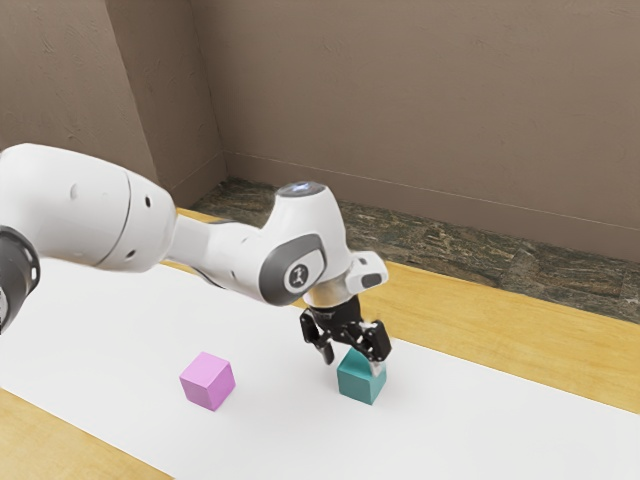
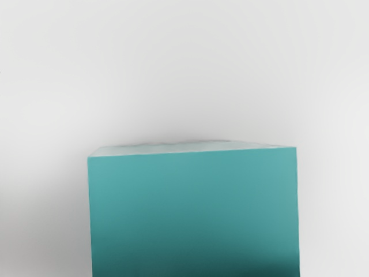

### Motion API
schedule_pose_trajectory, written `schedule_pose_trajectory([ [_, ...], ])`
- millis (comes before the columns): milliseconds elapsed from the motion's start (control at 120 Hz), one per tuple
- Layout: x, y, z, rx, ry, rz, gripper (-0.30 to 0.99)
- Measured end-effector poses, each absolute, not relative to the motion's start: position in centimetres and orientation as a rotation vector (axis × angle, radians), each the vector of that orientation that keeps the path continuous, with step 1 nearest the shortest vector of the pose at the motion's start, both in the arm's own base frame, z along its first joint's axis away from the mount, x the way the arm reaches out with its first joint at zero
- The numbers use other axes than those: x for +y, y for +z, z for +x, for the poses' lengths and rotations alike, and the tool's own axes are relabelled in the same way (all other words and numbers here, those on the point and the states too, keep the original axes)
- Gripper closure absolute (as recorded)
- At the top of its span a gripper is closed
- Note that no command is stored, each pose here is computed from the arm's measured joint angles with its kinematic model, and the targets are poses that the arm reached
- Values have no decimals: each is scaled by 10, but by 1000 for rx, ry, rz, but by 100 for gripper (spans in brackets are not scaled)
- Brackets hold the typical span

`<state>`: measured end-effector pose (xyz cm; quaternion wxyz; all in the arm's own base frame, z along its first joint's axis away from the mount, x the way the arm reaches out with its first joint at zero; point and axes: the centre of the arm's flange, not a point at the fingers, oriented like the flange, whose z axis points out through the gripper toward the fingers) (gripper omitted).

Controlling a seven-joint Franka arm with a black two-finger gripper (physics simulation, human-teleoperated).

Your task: Pick up the blue block with one arm, and put the blue block on the pink block with one arm

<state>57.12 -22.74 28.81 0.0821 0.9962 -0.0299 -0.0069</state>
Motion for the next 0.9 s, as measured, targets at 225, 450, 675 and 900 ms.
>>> schedule_pose_trajectory([
  [225,-235,281,571,-161,7,2991,0],
  [450,-237,265,574,-177,7,2994,0],
  [675,-237,259,578,-188,20,2996,0],
  [900,-236,262,579,-196,38,3000,33],
])
